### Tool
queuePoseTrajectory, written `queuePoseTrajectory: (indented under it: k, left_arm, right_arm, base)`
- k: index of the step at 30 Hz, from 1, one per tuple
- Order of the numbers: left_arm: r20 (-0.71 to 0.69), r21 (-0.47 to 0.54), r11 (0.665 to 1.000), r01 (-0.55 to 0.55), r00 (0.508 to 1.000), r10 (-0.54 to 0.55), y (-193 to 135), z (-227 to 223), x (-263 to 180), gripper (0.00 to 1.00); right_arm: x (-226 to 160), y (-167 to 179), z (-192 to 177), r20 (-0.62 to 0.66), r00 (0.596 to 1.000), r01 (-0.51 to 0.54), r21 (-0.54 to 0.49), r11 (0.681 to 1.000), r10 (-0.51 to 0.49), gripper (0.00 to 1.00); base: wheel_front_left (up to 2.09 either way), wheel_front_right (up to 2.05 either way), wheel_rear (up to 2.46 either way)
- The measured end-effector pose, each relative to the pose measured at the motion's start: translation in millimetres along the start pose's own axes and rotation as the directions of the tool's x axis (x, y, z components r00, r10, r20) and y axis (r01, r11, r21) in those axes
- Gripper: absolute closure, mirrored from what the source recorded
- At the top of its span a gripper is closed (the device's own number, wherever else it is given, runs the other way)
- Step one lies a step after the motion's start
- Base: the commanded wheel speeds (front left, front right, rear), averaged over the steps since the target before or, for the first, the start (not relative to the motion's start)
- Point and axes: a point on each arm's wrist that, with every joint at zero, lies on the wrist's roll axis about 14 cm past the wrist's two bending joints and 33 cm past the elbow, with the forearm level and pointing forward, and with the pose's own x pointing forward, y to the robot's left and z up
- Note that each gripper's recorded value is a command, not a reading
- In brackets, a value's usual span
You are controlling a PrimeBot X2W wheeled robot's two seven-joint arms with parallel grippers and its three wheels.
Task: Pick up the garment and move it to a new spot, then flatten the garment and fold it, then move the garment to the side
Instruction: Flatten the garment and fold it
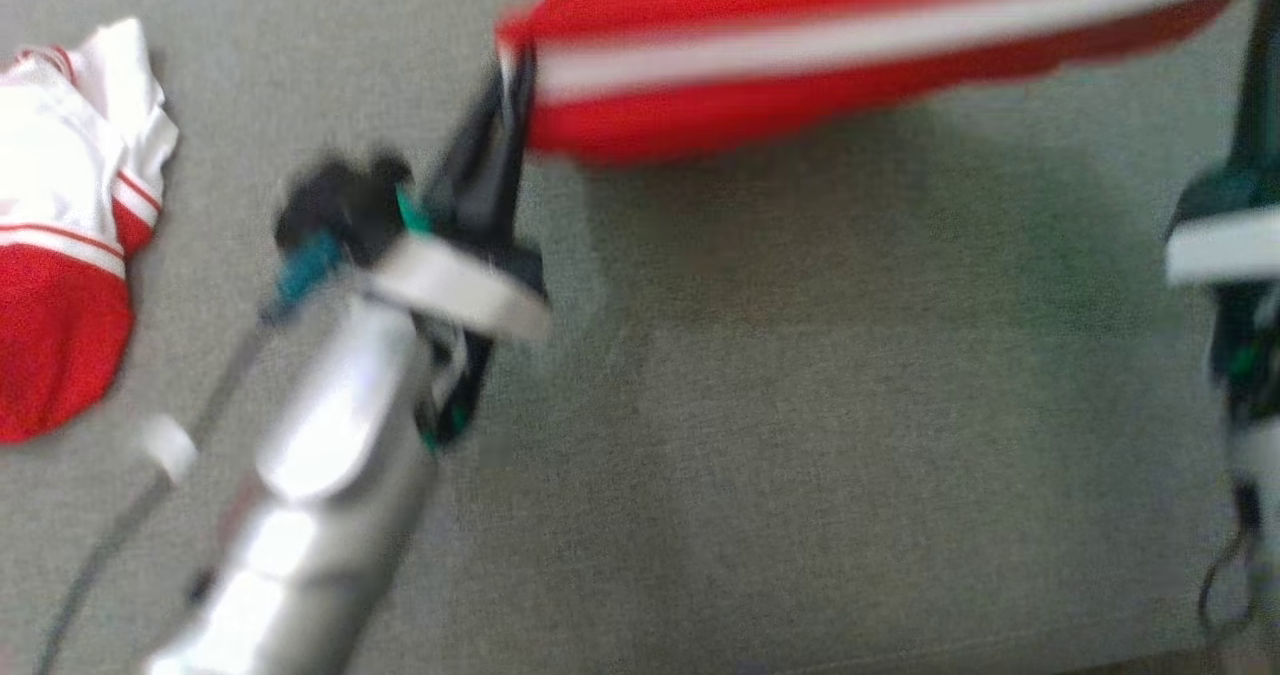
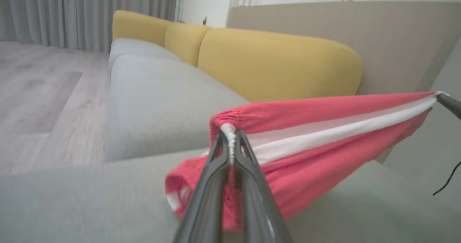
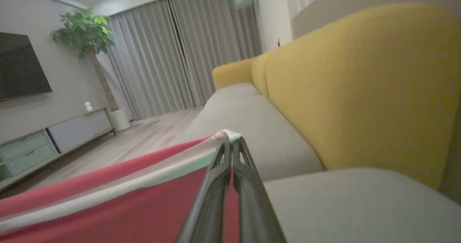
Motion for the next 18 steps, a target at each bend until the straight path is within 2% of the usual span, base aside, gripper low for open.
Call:
queuePoseTrajectory:
  k: [5, 11, 15, 18]
  left_arm:
    - [-0.119, -0.039, 0.999, -0.030, 0.993, 0.025, -26.5, -50.5, -54.2, 1.00]
    - [-0.208, -0.079, 0.996, -0.034, 0.978, 0.017, -61.5, -84.9, -111.0, 1.00]
    - [-0.235, -0.110, 0.994, -0.027, 0.972, 0.001, -82.7, -94.4, -136.6, 1.00]
    - [-0.221, -0.122, 0.992, -0.032, 0.975, 0.004, -89.3, -90.1, -142.1, 1.00]
  right_arm:
    - [-69.6, -12.6, -33.3, -0.139, 0.988, 0.073, 0.034, 0.997, -0.067, 1.00]
    - [-148.5, -24.1, -41.2, -0.236, 0.960, 0.166, 0.050, 0.985, -0.150, 1.00]
    - [-181.3, -27.0, -28.6, -0.250, 0.949, 0.209, 0.038, 0.977, -0.193, 1.00]
    - [-187.8, -27.5, -19.7, -0.258, 0.944, 0.219, 0.017, 0.975, -0.208, 1.00]
  base:
    - [0.00, 0.00, 0.00]
    - [0.00, 0.00, 0.00]
    - [0.00, 0.00, 0.00]
    - [0.00, 0.00, 0.00]
